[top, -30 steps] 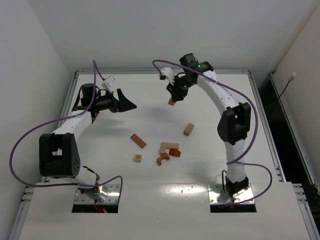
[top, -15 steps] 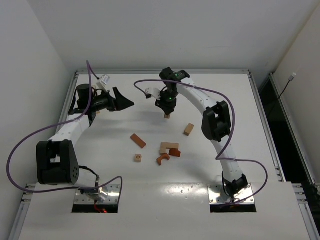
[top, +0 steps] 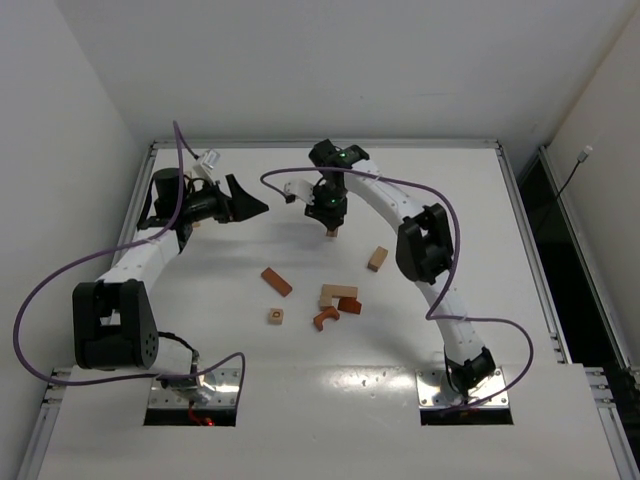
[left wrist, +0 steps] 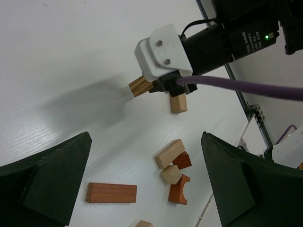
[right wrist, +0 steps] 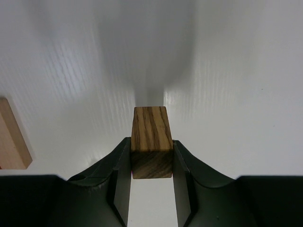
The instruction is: Build the wood block tower
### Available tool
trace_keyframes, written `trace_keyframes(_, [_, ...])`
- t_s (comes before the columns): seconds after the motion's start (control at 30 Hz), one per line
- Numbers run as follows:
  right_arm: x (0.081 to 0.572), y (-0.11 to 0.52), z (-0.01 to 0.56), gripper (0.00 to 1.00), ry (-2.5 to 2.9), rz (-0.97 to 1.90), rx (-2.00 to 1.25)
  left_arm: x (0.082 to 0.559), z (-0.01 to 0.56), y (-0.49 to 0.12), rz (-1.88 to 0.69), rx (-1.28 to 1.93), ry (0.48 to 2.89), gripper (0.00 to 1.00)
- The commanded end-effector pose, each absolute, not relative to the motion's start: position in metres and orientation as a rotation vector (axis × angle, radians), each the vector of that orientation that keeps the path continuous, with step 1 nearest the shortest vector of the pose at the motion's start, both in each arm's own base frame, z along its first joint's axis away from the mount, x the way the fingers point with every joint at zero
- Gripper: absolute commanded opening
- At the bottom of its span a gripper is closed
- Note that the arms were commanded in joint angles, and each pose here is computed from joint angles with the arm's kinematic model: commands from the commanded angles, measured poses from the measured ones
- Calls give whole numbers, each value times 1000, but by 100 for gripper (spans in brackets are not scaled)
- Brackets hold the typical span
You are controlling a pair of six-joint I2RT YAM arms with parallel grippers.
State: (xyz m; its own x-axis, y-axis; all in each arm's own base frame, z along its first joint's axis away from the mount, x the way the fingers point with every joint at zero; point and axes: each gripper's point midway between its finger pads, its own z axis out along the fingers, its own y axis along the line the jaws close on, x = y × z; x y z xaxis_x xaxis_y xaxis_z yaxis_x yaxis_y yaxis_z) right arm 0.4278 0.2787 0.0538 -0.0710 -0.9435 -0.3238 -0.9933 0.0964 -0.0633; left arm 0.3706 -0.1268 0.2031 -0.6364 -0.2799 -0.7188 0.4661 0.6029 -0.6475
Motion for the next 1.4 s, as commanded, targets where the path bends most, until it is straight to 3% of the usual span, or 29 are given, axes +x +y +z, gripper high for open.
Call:
trace_keyframes(0.0, [440, 287, 66, 1, 2037, 194, -1913, 374, 214, -125, -1112, 173, 1937, 100])
trace_keyframes(1.13, [428, 293, 40, 5, 2047, 200, -1998, 378, 205, -126, -1130, 164, 1959, 100])
trace_keyframes(1.37, [426, 292, 37, 22, 2064, 204, -1994, 377, 207, -127, -1136, 176, 1950, 100])
